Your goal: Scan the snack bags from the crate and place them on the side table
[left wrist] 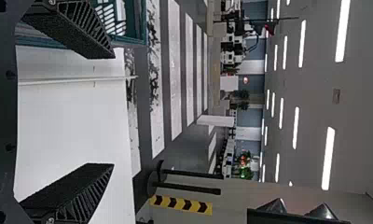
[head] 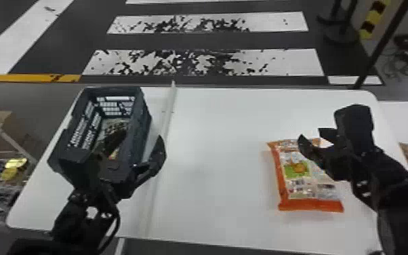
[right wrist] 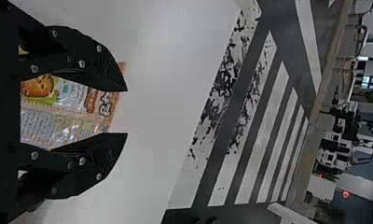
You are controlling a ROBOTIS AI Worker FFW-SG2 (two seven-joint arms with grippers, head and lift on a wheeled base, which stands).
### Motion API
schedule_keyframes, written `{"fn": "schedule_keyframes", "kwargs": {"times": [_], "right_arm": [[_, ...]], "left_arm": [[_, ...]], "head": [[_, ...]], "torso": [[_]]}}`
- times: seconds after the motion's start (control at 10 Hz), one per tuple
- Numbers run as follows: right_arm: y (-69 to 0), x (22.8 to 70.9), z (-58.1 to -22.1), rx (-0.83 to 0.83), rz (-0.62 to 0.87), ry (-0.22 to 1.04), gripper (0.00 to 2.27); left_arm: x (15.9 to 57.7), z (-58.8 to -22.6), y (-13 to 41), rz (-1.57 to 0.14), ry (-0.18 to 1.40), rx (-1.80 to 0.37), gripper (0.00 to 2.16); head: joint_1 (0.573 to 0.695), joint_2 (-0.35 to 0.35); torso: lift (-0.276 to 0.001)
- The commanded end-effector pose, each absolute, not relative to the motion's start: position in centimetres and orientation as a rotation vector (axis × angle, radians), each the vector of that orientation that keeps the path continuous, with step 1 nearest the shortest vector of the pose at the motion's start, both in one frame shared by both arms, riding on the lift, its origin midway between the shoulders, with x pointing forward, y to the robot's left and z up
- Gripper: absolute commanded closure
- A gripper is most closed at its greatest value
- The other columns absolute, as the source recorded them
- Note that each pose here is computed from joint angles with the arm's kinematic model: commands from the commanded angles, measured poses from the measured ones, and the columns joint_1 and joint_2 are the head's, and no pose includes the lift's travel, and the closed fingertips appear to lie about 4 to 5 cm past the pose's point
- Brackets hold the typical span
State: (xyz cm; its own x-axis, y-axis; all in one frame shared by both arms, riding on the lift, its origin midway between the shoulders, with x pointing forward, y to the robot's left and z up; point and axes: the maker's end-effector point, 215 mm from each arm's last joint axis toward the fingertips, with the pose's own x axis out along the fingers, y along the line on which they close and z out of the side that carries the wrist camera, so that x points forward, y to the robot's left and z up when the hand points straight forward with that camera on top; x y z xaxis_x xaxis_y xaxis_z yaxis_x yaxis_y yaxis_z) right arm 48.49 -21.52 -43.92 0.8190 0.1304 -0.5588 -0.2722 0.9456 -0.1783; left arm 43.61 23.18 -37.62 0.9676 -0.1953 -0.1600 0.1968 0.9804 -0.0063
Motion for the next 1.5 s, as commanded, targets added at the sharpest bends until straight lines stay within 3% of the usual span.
{"fn": "schedule_keyframes", "kwargs": {"times": [0.0, 0.4, 0.8, 0.9, 1.0, 1.1, 1.2, 1.4], "right_arm": [[-26.2, 48.0, -44.5, -0.216, 0.141, 0.607, 0.07], [-32.5, 46.1, -49.5, -0.154, 0.063, 0.72, 0.08], [-36.4, 46.1, -55.2, -0.144, 0.017, 0.825, 0.11], [-37.1, 46.3, -56.0, -0.146, 0.011, 0.844, 0.26], [-37.5, 46.3, -56.5, -0.147, 0.011, 0.853, 0.65], [-37.6, 46.3, -56.6, -0.147, 0.012, 0.851, 1.6], [-38.0, 46.4, -56.5, -0.163, -0.014, 0.848, 2.24], [-38.0, 47.0, -55.9, -0.176, -0.011, 0.822, 2.25]], "left_arm": [[43.6, -37.7, 23.2, -0.199, 0.163, 0.01, 0.04], [43.5, -37.9, 22.9, -0.203, 0.167, 0.008, 0.04], [43.4, -38.2, 23.0, -0.202, 0.171, 0.007, 0.04], [43.4, -38.3, 23.0, -0.201, 0.173, 0.006, 0.04], [43.4, -38.4, 23.0, -0.201, 0.174, 0.006, 0.04], [43.4, -38.4, 23.0, -0.201, 0.174, 0.006, 0.04], [43.4, -38.4, 23.0, -0.2, 0.174, 0.005, 0.04], [43.4, -38.5, 23.0, -0.2, 0.175, 0.004, 0.04]], "head": [[0.695, 0.032], [0.695, -0.087], [0.695, -0.147], [0.695, -0.159], [0.695, -0.169], [0.695, -0.174], [0.695, -0.179], [0.695, -0.186]], "torso": [[-0.05], [-0.05], [-0.05], [-0.05], [-0.05], [-0.05], [-0.05], [-0.05]]}}
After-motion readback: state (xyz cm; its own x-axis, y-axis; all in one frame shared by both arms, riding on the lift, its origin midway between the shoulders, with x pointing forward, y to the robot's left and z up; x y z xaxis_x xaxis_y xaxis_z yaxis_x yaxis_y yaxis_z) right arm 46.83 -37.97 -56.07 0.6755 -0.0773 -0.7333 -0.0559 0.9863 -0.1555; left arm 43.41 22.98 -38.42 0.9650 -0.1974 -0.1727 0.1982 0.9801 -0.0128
